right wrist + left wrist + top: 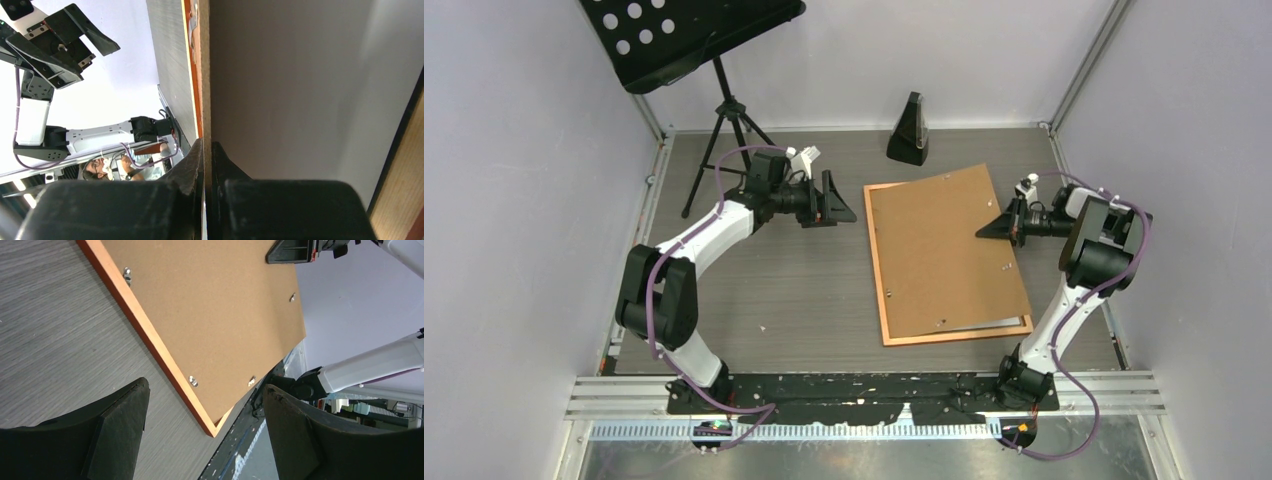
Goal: Put the photo into the frame
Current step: Place the photo frame item in the photo frame.
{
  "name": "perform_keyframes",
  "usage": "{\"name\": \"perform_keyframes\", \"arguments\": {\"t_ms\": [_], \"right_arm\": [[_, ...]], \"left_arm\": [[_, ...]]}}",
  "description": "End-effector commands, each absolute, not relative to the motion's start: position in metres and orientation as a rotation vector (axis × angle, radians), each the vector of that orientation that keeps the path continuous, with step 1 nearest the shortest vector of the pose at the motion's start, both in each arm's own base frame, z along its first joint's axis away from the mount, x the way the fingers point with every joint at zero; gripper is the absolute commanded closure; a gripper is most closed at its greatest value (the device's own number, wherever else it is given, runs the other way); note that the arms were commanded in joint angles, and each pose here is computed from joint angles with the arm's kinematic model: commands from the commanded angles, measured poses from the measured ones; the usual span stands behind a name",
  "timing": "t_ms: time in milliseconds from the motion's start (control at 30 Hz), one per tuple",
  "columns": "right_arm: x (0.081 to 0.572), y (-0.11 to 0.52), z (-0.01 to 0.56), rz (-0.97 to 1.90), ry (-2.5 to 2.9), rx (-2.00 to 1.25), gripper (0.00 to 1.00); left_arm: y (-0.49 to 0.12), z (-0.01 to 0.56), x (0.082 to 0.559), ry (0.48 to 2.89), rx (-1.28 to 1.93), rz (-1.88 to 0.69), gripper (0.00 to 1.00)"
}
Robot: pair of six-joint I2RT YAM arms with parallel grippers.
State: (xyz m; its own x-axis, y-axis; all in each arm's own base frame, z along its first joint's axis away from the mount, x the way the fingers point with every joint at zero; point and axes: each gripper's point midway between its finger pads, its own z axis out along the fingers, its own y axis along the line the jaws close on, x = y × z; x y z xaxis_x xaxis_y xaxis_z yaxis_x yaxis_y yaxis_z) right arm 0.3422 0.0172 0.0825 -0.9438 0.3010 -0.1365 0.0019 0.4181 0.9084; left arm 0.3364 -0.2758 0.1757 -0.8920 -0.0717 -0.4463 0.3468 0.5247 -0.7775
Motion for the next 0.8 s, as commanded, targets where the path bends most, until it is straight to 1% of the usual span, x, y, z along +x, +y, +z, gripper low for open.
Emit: {"name": "perform_keyframes", "arguments": {"t_ms": [0,233,467,633,767], "right_arm": [[0.345,0.026,0.072,1.381,2.481,0.181,0.94],[0.352,0.040,0.070,1.332,2.458,0.147,0.95],[0.348,0.048,0.059,1.262,2.498,0.133,0.93],[0.349,0.047,0.055,1.203,2.514,0.113,0.85],[0.351,0.044,0.057,1.160,2.517,0.094,0.74]], "left_arm": [[-0.277,0.197,0.341,2.276,0.277,-1.314,0.18],[-0.277,0.195,0.341,2.280,0.278,-1.308,0.18],[-0.277,0.196,0.341,2.276,0.279,-1.308,0.18],[-0.277,0.198,0.339,2.274,0.281,-1.312,0.18],[-0.277,0.198,0.339,2.274,0.276,-1.319,0.18]]}}
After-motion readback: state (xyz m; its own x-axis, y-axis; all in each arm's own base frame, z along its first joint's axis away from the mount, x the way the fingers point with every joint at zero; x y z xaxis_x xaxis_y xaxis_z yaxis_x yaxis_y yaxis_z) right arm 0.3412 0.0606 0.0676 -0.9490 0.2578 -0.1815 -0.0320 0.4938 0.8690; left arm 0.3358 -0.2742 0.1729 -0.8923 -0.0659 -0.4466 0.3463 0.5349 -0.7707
